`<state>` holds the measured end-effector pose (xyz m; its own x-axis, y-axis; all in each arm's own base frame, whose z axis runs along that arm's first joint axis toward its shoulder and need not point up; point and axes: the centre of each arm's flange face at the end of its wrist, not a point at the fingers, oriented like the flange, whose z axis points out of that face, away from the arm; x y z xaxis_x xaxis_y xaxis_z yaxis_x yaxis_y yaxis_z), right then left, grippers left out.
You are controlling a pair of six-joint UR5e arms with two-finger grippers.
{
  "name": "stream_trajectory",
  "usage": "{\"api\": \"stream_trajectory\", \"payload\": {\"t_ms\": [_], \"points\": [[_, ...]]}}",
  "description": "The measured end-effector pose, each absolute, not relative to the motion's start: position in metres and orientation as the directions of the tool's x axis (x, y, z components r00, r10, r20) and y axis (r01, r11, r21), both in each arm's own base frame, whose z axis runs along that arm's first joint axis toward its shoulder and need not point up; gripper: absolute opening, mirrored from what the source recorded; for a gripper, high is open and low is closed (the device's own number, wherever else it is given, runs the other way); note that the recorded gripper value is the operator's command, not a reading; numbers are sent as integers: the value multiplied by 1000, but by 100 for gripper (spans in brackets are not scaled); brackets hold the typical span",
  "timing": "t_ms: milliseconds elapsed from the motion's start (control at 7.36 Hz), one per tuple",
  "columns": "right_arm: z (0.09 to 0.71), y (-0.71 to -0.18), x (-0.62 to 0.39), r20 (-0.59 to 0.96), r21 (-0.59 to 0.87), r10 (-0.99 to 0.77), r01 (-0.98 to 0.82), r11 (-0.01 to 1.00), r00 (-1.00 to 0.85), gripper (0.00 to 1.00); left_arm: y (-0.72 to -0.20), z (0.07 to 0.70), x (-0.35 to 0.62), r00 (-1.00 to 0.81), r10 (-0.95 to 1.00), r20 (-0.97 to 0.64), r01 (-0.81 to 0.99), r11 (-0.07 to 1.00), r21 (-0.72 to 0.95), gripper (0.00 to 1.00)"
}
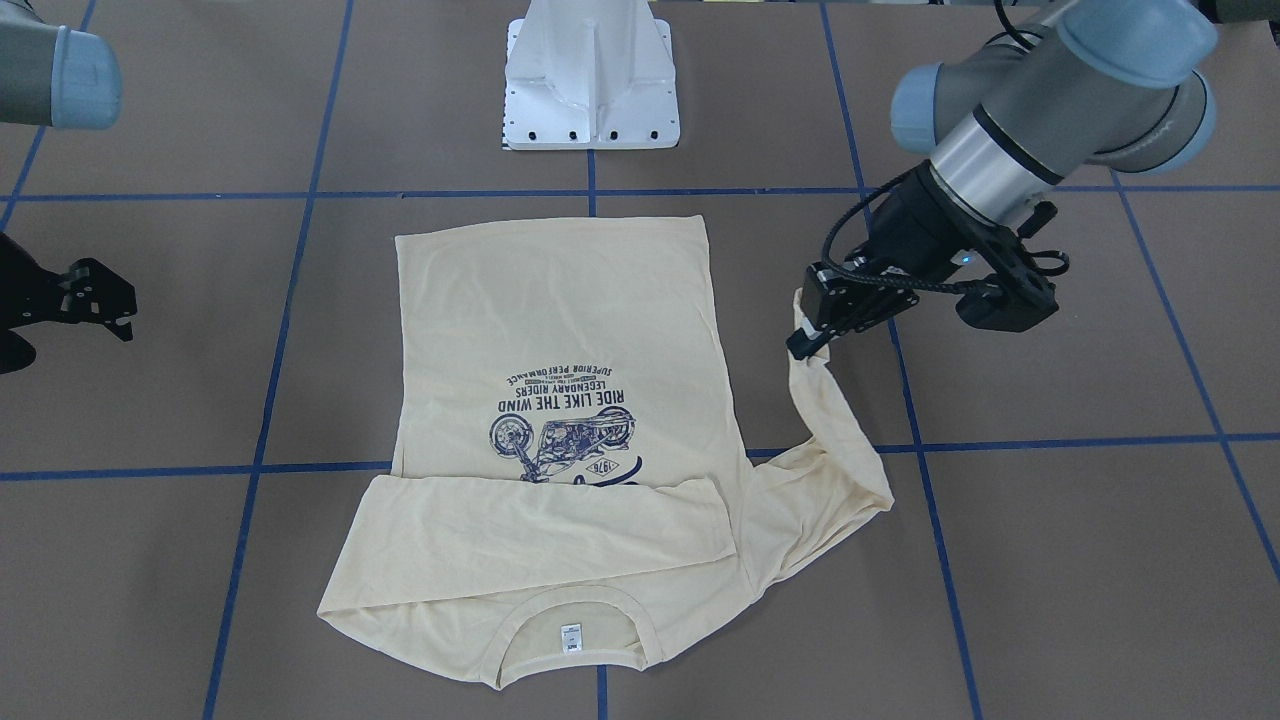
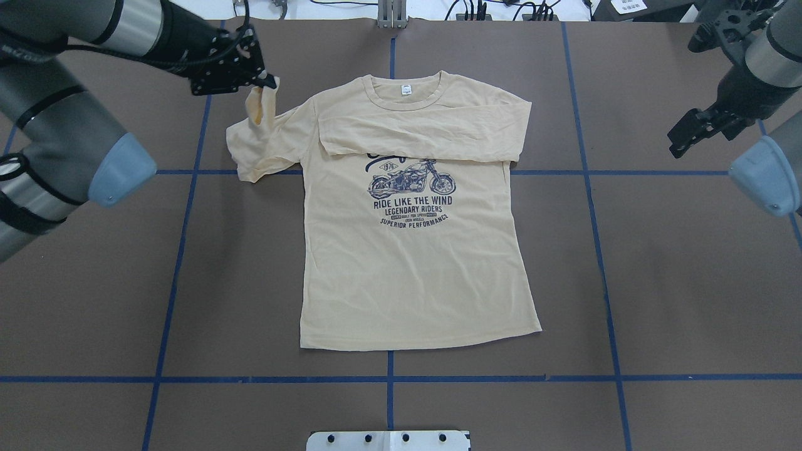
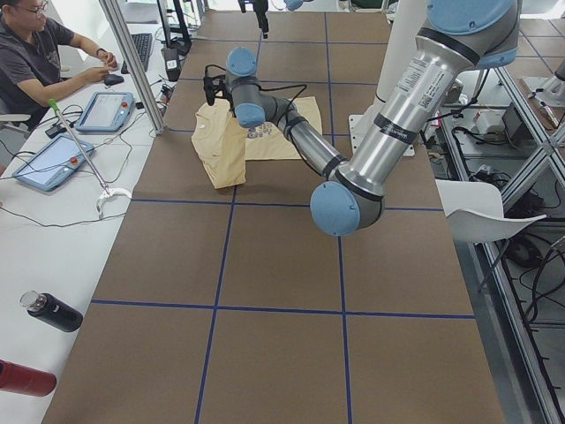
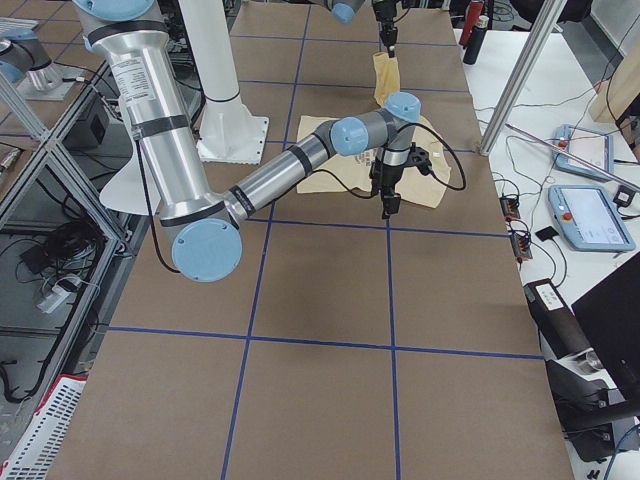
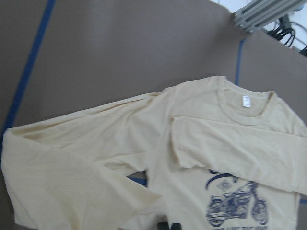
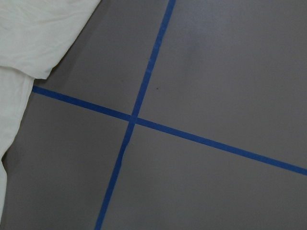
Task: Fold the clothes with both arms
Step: 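Carry the sleeve across the shirt toward the far shoulder with the left gripper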
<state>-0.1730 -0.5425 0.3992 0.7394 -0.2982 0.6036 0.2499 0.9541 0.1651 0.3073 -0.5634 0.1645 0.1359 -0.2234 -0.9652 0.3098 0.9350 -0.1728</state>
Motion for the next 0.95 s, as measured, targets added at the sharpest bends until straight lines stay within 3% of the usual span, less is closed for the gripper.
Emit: {"api": "stream_trajectory", "payload": {"t_ms": [408, 679, 951], "points": [[422, -528, -155, 599, 137, -279, 247, 959, 750, 100, -578, 47, 380, 37, -337, -941, 257, 913, -317, 0], [426, -527, -153, 598, 130, -272, 244, 961, 754, 100, -582, 42, 449, 34, -363, -931, 277, 899, -341, 0], [426, -527, -152, 599, 130, -270, 241, 962, 753, 100, -600, 78, 494, 16, -350, -937, 311, 892, -328, 0]]}}
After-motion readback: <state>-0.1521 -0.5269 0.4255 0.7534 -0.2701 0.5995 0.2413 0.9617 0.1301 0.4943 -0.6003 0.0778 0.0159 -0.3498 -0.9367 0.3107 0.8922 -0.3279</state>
